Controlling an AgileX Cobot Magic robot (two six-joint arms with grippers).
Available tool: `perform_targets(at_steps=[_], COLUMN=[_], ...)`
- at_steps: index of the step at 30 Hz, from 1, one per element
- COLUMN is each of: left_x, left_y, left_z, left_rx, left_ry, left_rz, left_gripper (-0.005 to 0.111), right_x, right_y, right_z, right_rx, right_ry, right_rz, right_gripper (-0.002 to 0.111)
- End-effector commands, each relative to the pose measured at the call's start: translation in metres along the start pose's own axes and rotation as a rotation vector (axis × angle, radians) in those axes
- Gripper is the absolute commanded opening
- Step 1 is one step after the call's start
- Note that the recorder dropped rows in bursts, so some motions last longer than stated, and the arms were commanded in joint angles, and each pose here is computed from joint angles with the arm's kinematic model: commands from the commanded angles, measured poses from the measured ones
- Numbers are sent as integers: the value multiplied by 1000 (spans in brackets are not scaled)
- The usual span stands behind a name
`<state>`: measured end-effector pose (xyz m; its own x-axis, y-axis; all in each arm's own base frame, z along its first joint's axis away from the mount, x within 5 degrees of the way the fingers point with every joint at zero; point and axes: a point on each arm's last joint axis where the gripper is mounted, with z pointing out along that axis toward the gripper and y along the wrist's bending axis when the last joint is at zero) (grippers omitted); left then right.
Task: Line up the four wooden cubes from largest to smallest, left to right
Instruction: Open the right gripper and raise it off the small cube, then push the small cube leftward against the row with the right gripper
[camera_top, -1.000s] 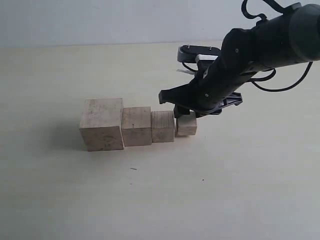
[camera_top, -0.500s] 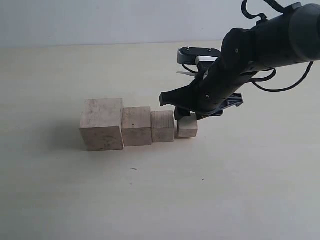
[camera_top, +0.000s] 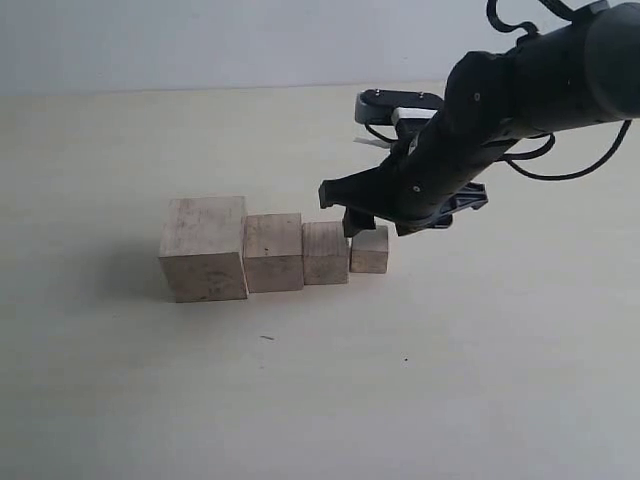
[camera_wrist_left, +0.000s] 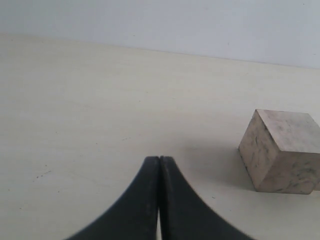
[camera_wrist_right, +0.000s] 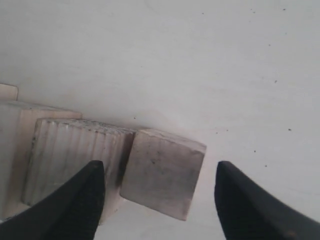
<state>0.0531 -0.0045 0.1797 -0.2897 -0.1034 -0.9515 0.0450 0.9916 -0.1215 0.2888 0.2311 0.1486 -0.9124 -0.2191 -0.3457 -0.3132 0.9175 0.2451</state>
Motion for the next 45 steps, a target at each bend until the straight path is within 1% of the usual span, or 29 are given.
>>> perform_targets(at_steps=[1,6,9,12,13,15,22,31,45], left_x=[-1,-1,-1,-1,-1,-1,-1,-1,-1], left_y=[0,0,0,0,0,0,0,0,0], left_z=[0,0,0,0,0,0,0,0,0], left_rx=[8,8,8,8,8,8,8,8,8], left_ry=[-13,-13,-13,-13,-13,-13,-13,-13,-13], left_rz=[4,4,4,4,4,4,4,4,4], left_gripper=[0,0,0,0,0,0,0,0,0], right_x=[-5,-9,-11,-13,-14,-15,-19,-23,-17], right_y=[1,1,-8,-18,-21,-26,-28,-28,-31], right_z=[-17,-29,-28,-25,-24,-21,-4,7,19], right_rx=[-8,20,58,104,116,129,124,111,127], right_ry=[-45,-84,-89,-88,-87,-90,-110,-140,-88], right_rz=[-26,-106,-122,-86,-74,-46,-52,-55,-54], right_gripper=[61,56,46,36,34,34,41,41,41])
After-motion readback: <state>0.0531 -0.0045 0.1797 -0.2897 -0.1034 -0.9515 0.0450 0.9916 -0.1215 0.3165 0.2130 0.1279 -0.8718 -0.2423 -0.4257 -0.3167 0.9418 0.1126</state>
